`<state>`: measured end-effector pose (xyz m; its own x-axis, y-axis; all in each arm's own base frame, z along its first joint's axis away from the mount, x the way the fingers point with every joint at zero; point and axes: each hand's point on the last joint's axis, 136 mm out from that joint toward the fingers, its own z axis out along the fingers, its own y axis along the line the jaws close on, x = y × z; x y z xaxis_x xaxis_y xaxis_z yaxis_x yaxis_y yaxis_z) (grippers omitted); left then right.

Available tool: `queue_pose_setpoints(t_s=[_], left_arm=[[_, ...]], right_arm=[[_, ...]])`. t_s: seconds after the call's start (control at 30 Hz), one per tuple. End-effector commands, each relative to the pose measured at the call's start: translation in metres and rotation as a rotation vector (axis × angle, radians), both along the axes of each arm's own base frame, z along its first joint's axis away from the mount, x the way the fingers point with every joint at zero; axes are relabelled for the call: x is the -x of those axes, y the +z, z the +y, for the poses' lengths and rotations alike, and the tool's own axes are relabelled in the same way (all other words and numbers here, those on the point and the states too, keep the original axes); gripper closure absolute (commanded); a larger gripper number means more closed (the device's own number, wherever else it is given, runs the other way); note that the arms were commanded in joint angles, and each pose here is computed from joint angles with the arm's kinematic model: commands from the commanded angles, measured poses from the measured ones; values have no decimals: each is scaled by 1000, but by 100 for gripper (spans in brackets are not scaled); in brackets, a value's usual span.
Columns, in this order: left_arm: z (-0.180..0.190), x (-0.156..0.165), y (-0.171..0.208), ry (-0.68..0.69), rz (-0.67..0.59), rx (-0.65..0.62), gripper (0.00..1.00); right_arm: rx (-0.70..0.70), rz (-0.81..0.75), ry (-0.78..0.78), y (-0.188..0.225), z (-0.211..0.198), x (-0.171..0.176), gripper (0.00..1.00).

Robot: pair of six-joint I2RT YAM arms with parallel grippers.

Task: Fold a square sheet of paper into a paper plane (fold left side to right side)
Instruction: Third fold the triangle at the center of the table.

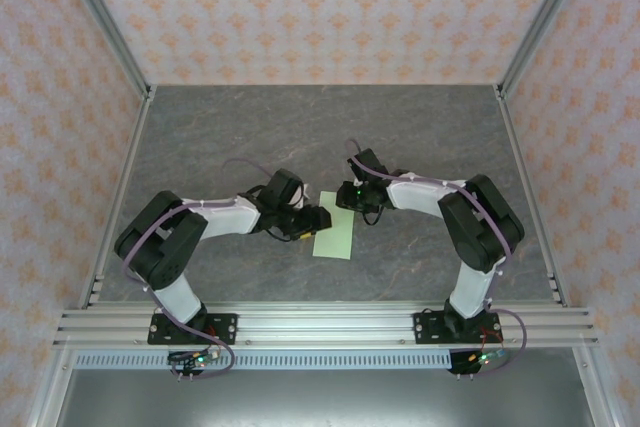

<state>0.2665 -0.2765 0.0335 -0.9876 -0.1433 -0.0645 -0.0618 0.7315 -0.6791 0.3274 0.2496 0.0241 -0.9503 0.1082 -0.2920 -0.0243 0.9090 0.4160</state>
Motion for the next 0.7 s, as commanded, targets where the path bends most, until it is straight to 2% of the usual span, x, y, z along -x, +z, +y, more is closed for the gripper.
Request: queue_pose_setpoints(t_s=[0.0, 0.17, 0.4, 0.67], left_arm=[[5, 1, -1, -15, -13, -74, 40], [17, 2, 2, 4, -26, -140, 39], [6, 8, 1, -34, -10, -117, 38], [-7, 9, -5, -55, 7, -95, 46]], right_arm=[[81, 73, 7, -26, -13, 14, 67], [80, 76, 10, -27, -12, 15, 67], [77, 77, 12, -28, -11, 15, 67], [71, 76, 14, -27, -10, 14, 67]])
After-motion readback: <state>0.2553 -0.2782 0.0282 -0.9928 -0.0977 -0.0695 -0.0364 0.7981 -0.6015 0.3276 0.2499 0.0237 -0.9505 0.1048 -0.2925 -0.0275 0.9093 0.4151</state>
